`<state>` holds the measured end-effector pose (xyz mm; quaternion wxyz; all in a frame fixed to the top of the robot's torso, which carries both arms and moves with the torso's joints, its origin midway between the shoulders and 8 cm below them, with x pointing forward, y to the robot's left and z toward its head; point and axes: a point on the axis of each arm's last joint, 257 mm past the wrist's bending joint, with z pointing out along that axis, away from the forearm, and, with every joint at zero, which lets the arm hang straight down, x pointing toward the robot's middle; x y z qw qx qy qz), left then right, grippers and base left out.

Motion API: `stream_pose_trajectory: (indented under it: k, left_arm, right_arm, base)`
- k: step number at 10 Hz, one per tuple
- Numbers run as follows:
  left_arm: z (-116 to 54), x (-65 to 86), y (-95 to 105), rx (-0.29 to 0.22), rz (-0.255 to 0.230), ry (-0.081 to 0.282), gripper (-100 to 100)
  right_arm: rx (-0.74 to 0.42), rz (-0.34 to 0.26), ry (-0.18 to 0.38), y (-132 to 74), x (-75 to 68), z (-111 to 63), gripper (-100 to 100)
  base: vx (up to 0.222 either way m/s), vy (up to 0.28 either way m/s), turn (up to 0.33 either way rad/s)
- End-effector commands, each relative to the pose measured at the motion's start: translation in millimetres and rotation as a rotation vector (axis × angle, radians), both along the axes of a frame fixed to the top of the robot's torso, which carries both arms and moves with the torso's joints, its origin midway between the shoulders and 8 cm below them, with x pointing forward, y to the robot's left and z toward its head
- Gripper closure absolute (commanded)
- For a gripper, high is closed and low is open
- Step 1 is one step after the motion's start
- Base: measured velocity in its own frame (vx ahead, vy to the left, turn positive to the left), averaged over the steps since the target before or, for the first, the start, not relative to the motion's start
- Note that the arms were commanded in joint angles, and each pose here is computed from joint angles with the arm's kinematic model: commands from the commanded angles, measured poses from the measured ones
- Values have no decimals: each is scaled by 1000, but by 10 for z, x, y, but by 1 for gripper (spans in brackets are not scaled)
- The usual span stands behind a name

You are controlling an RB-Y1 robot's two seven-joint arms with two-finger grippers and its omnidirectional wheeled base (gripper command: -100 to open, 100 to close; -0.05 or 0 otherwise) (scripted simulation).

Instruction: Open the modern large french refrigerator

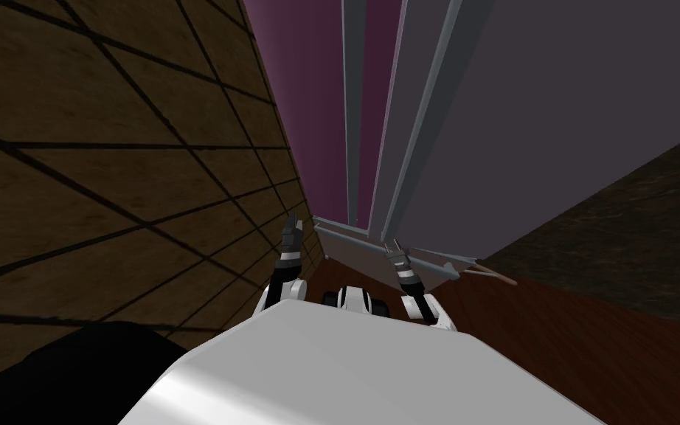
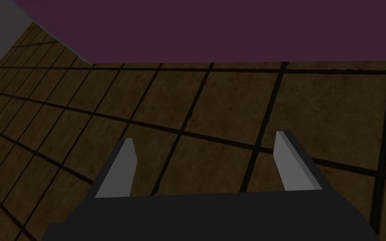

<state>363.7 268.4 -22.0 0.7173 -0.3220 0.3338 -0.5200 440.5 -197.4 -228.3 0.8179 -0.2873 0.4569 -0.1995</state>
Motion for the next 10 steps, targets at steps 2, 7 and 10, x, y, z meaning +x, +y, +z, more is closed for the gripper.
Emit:
stream_pose_trajectory:
  k: [2, 7, 10]
  left_arm:
    - [0, 0, 0, 0, 0, 0, 0]
    - [0, -1, 0, 0, 0, 0, 0]
    - [-1, -1, 1, 0, 0, 0, 0]
  right_arm:
    - [1, 107, -2, 217, -4, 67, 100]
    - [-5, 199, 20, 405, -95, 10, 100]
    - [-4, 288, 7, 603, -193, 58, 100]
  base:
    - [-210, -140, 92]
    - [-137, -135, 95]
    - [-130, -179, 109]
